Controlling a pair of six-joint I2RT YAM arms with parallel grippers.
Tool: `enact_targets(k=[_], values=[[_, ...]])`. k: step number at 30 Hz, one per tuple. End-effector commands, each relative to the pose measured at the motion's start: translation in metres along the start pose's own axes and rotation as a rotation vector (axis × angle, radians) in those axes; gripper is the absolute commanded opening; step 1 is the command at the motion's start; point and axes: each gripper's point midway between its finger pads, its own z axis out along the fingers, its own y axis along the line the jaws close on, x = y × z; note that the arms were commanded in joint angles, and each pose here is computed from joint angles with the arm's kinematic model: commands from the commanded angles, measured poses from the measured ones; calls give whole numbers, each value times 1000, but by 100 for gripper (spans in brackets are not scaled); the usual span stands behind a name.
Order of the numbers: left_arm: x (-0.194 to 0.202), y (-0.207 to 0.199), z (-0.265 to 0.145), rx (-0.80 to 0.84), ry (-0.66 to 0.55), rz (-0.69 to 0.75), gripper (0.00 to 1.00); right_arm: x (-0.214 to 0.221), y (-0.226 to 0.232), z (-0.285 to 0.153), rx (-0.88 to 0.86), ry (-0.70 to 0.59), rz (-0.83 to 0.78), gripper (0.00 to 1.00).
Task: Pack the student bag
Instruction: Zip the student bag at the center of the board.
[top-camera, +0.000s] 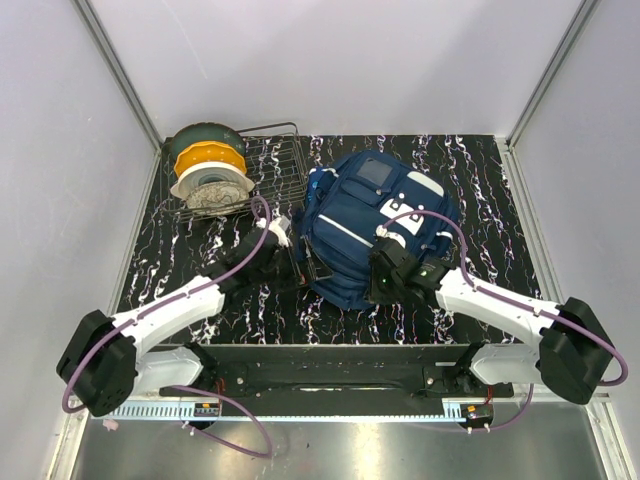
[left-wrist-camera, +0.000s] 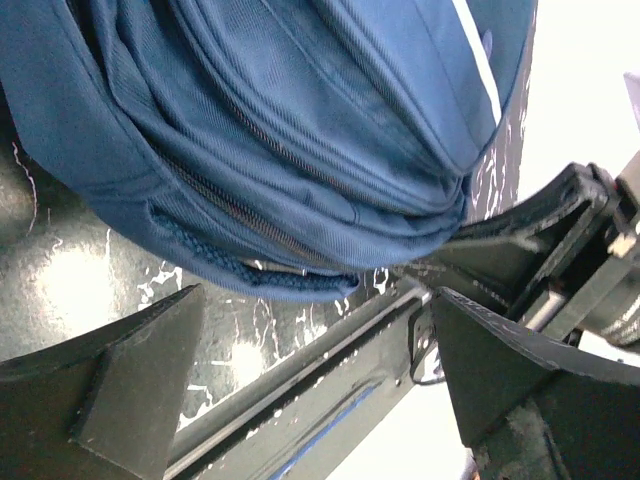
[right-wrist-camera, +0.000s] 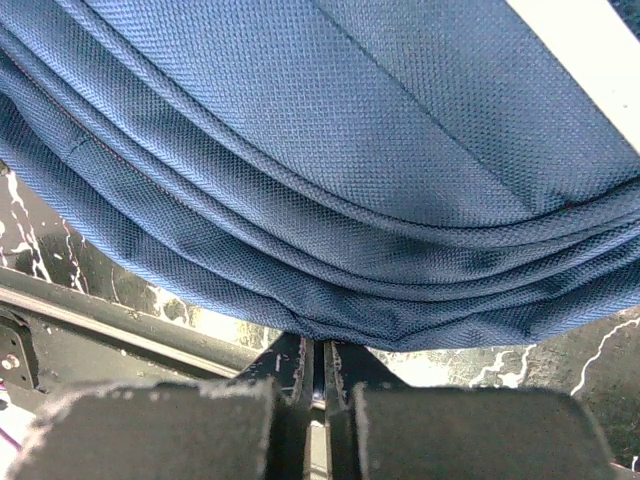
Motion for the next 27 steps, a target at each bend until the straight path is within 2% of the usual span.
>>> enact_targets(k=[1,8,10,13,14,15,18,22,27], values=[[-29,-17,13,-5,-139,-78,99,-26,35,-16,-143,-84,13,0],[-38,-25,45,-6,-133,-93,99,-22,44,-25,-216,-76,-17,0],[-43,-28,51,9,-149,-88,96,-22,46,-27,-236,-83,-29,0],[-48,-29,54,35,-176,-78,71,-19,45,-29,-244,-77,-49,0],[-51,-29,54,35,-182,-74,58,-19,43,-28,-236,-78,-46,0],[-50,-28,55,28,-178,-68,38,-17,40,-27,-224,-73,-46,0],[-54,-25,52,28,-188,-52,0,-15,30,-23,-179,-73,-40,0],[-73,-22,38,35,-240,-36,0,-13,3,-16,-42,-88,3,0],[-102,-45,9,104,-283,15,0,-12,-47,-16,189,-145,137,0]])
